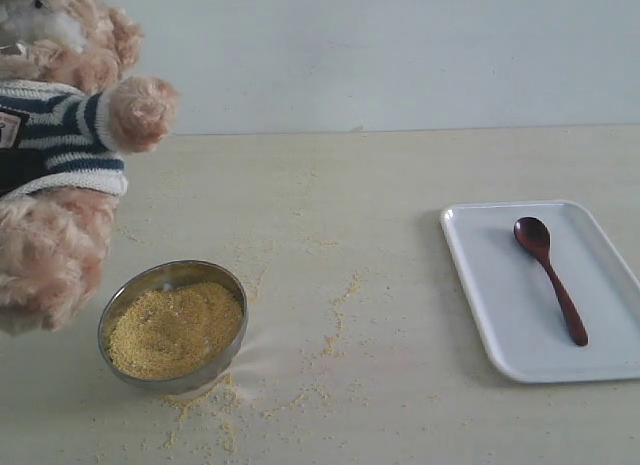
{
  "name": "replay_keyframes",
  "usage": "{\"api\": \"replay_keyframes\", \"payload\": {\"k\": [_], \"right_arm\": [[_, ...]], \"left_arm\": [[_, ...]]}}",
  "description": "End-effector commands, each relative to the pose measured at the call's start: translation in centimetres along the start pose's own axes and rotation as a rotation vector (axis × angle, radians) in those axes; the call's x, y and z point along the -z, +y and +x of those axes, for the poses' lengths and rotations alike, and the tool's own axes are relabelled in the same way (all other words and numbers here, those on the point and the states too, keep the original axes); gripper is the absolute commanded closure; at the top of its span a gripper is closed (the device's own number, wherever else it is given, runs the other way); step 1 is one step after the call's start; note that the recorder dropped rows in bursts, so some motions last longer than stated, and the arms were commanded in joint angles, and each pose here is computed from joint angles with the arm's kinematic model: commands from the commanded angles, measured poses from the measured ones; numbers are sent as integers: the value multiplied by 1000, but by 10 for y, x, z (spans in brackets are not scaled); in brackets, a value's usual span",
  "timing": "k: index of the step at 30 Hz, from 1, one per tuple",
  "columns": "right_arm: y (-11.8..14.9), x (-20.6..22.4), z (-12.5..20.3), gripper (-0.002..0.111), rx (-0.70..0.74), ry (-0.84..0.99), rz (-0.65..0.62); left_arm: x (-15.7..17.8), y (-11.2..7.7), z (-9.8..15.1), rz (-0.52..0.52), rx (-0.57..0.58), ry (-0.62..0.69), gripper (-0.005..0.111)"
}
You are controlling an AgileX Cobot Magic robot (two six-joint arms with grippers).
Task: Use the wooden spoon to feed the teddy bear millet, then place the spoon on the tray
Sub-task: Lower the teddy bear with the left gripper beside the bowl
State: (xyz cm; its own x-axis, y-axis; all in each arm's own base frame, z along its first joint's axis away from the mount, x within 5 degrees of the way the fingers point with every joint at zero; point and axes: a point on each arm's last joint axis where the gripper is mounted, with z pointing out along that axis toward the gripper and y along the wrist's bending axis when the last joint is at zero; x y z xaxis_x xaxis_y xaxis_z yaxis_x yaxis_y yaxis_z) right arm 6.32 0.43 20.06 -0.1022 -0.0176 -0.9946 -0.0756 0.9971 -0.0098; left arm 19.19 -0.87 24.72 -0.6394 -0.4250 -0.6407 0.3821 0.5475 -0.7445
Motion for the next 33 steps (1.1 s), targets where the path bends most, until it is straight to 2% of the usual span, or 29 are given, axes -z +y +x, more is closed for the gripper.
{"api": "replay_keyframes", "payload": {"k": [1, 10, 14, 16, 24, 29, 33], "right_arm": [[0, -1, 4, 109, 47, 29, 0], [0, -1, 4, 109, 28, 27, 0], [2, 0, 5, 109, -282, 34, -15], [2, 0, 5, 109, -340, 37, -18], [2, 0, 5, 109, -340, 37, -18], [2, 0, 5, 109, -340, 37, -18], [2, 0, 6, 109, -342, 44, -18]], "left_arm": [[1, -6, -1, 35, -4, -2, 102], [1, -5, -1, 33, -25, 3, 102], [1, -5, 1, 30, -31, 18, 102], [1, -5, 1, 29, -32, 21, 102], [1, -5, 0, 32, -44, 8, 102], [1, 1, -3, -33, -58, -21, 102], [1, -1, -3, -15, -59, -17, 102]]}}
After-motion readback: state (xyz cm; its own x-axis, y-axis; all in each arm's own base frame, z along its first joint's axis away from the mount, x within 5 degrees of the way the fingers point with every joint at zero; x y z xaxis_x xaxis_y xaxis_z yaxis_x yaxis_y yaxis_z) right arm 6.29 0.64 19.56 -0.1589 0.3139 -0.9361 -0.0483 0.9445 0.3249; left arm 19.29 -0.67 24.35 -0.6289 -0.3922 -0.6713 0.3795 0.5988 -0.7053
